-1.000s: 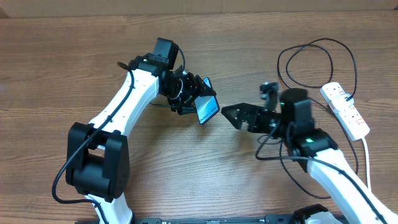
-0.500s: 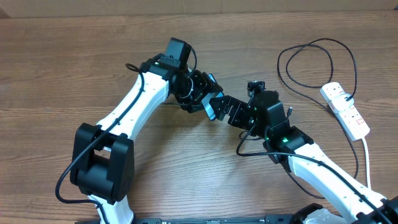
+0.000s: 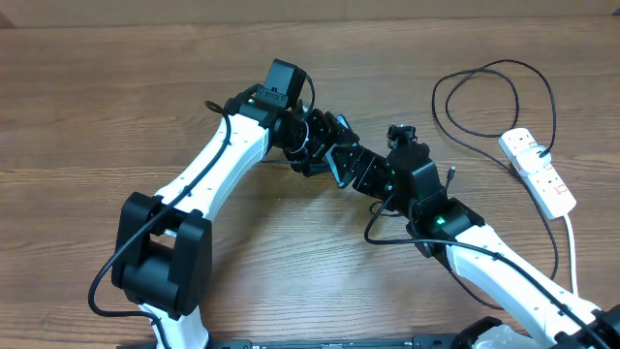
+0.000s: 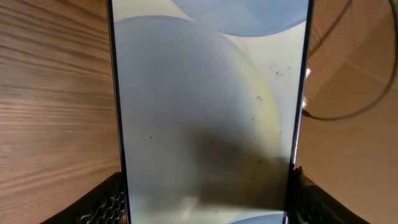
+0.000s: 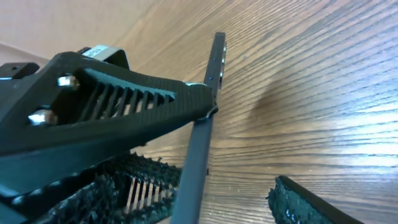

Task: Plug charger to phone and switch on socket
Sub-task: 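Close the right gripper on the phone's edge beside the left gripper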

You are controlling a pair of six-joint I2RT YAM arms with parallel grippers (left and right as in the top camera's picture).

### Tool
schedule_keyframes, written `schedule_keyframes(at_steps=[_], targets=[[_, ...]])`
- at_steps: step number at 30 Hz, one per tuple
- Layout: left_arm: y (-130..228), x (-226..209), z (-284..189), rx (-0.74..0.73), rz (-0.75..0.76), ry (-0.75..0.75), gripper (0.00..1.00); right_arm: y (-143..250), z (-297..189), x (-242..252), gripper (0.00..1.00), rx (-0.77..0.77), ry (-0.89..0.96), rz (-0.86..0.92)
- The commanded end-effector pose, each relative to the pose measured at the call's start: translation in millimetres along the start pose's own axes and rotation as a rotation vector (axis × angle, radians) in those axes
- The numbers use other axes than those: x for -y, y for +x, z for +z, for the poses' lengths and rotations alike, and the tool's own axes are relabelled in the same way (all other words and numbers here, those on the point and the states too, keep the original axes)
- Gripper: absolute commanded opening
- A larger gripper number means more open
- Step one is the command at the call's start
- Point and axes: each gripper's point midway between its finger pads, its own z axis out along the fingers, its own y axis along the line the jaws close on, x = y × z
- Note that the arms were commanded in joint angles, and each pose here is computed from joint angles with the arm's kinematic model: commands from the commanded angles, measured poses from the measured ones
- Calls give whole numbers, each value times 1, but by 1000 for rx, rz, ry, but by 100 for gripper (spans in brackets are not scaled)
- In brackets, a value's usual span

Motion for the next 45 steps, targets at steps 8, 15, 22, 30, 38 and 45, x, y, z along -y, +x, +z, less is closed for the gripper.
schedule_keyframes(at_steps=[8,15,22,30,38,45], targets=[[17,23,-5,-94,2,87,43,-7,0,-6,63,31,-7,16],[21,24,-3,-100,-18,80,43,-13,0,-7,53,62,-7,15],[14,21,-2,-62,-37,63,43,-16,0,-5,49,77,5,15],[3,16,-1,6,-56,34,44,-8,0,-6,47,37,-6,15],[-2,18,-1,32,-58,40,45,0,0,-7,46,-6,-16,17],[-3,18,-1,35,-75,40,45,0,0,-9,43,-6,-24,16]])
